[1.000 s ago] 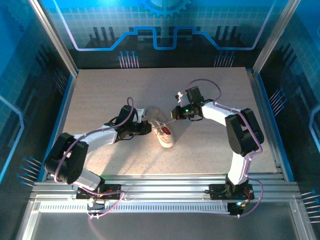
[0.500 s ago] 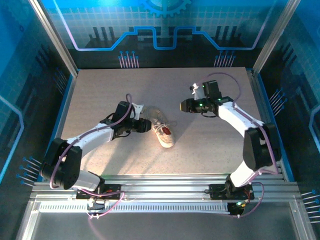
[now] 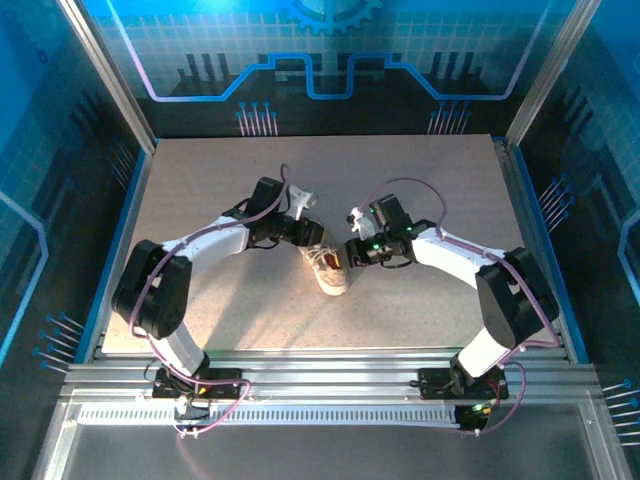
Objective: Tie the shoes
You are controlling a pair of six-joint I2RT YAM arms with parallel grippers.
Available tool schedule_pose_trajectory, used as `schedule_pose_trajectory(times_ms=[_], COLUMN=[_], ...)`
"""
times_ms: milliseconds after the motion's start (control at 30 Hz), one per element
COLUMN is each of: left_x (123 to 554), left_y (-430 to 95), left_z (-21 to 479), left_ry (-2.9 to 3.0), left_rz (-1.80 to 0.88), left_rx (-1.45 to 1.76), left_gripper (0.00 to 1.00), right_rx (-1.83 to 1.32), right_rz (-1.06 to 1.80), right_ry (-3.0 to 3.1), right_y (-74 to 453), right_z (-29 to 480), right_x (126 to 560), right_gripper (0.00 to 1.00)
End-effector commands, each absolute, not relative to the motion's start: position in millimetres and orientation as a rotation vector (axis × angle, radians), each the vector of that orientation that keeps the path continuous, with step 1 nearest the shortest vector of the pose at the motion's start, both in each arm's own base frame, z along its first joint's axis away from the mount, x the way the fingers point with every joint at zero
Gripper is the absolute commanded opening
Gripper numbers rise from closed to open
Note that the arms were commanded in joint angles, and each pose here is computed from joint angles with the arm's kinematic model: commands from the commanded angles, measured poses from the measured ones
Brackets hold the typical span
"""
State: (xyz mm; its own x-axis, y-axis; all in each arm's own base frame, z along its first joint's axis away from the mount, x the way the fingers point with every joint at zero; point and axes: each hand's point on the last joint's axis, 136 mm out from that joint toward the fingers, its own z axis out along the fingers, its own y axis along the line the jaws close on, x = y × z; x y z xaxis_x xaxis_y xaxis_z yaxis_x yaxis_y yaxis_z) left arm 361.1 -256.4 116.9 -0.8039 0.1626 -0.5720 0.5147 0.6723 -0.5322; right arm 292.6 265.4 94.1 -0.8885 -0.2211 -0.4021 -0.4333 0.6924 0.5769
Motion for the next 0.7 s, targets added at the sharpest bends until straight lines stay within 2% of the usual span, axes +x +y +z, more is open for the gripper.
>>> schedule_pose_trajectory(times_ms=[0,233,400,467,600,667], left_x=[361,364,368,369,371,372], left_y=[-270,-274,-276,-276,-276,-273], left_z=[124,113,112,112,104,98], left_ry=[2.398,2.422,2.425,2.425,2.456,2.481], left_rz=[-1.068,-1.097,-1.103,-1.104,-1.096,-1.089], left_rx=[0.532,0.509,0.506,0.506,0.494,0.469], left_gripper=[0.34,0.34,0.34,0.34,0.34,0.34], right_rx=[-0.554,-0.591,-0.600,-0.597,-0.560,-0.542], right_rz=[1.002,0.978,0.985,0.976,0.942,0.944], right_ry=[2.593,2.613,2.612,2.614,2.610,2.599], right_y=[272,275,279,279,274,272], right_z=[94,86,84,83,84,87], right_x=[297,304,308,309,314,315], right_gripper=[0.39,0.38,0.34,0.28,0.09,0.05])
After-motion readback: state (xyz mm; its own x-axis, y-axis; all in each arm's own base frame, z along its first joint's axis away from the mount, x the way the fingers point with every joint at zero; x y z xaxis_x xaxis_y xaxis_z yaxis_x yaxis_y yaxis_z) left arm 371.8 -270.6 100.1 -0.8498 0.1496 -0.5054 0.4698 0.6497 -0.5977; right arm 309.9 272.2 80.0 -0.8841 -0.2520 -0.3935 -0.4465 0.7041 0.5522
